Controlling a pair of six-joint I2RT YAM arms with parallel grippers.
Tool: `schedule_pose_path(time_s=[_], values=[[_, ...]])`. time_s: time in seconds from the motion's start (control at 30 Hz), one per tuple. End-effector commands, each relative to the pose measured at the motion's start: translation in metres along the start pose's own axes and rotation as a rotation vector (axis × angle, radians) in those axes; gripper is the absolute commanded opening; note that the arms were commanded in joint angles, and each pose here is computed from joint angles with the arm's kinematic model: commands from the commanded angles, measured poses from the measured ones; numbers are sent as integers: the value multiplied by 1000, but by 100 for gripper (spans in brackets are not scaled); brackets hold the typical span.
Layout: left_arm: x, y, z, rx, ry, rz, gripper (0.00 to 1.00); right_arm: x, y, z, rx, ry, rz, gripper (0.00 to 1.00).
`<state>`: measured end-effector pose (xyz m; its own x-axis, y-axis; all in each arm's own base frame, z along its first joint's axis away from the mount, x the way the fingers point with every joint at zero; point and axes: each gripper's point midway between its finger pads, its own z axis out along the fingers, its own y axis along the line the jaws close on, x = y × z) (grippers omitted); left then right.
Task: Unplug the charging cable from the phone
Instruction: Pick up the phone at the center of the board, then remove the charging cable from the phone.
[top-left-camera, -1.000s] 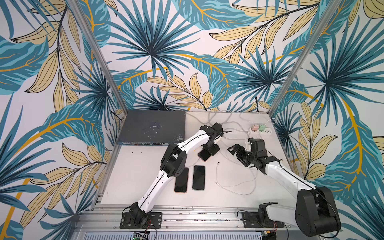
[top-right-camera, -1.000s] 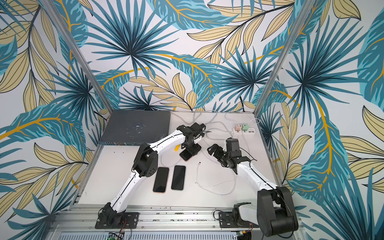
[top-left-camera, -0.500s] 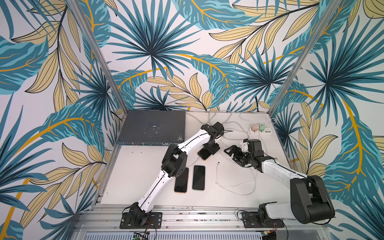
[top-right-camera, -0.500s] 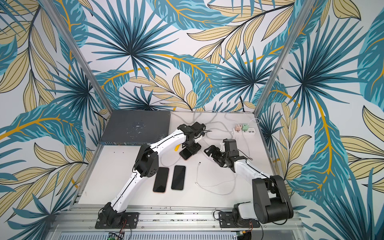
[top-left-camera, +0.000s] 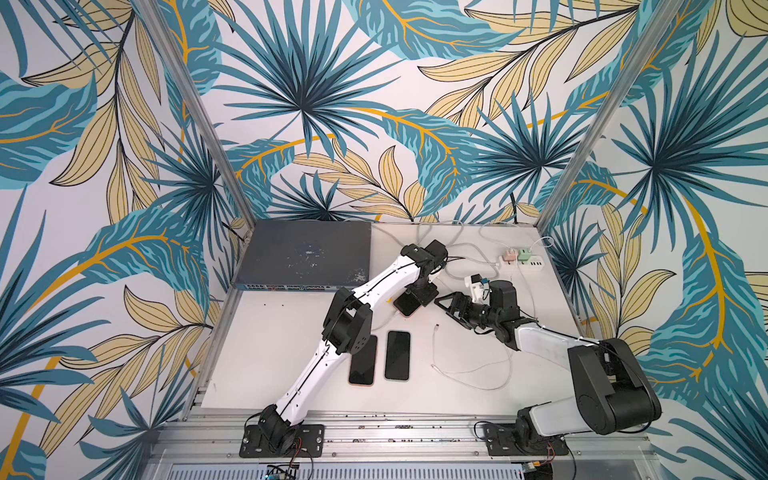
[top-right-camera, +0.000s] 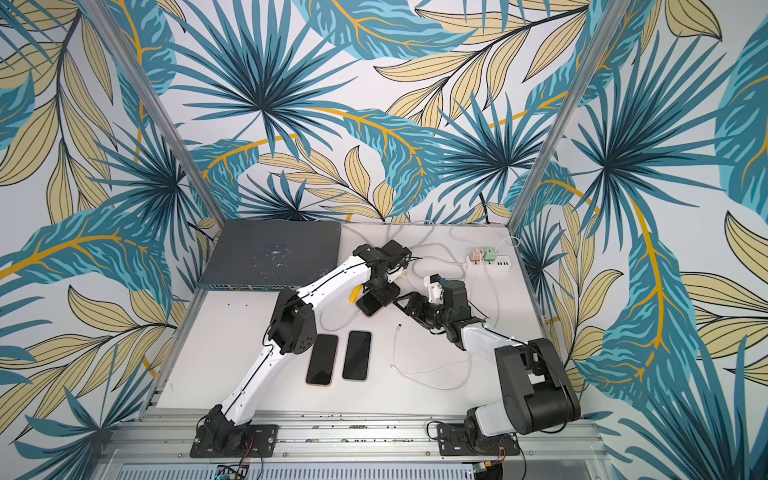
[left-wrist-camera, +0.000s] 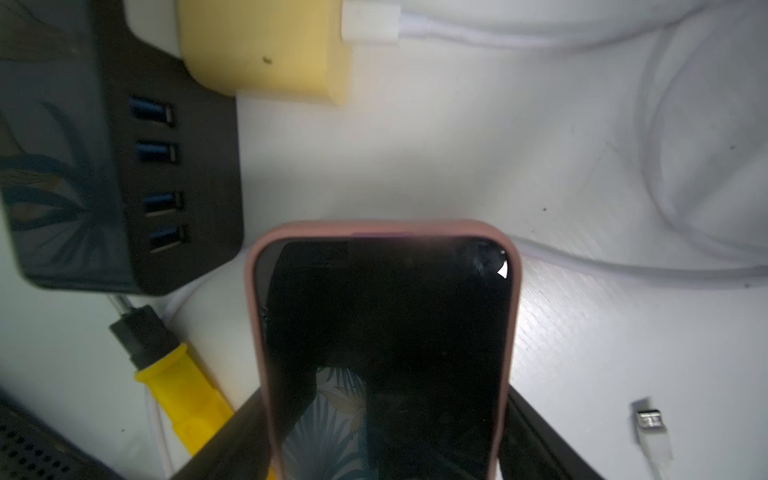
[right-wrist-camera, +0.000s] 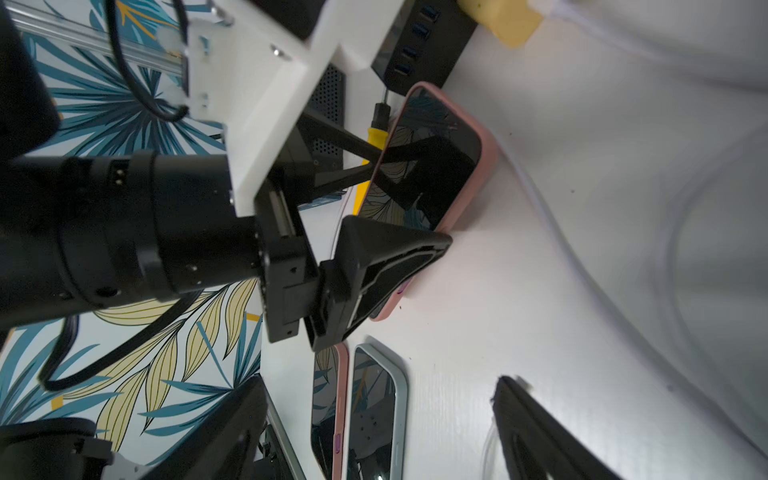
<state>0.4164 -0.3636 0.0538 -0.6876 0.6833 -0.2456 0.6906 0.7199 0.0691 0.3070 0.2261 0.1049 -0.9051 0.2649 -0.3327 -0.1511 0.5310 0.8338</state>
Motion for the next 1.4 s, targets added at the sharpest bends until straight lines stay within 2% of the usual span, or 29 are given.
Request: schedule_pose_path(time_s=[0.0,0.33,0.7,0.97,1.27,1.37], values=[[-18,12,-46,-21,-94,-41,58,13,9,9,-54,41,-35,87],[-25,28,-58,2,-133,-150,57,36,17,25,-103,67,-26,81],[-30,46,-99,20,-207,-221,57,46,33,54,-159,54,-39,79],[-24,52,-101,6,-191,-242,57,43,44,91,-208,62,-73,69],[-23,58,-98,1,-187,-247,57,52,62,118,-225,95,-133,68],[-23,59,-97,1,-187,-247,57,55,66,123,-236,97,-135,61]])
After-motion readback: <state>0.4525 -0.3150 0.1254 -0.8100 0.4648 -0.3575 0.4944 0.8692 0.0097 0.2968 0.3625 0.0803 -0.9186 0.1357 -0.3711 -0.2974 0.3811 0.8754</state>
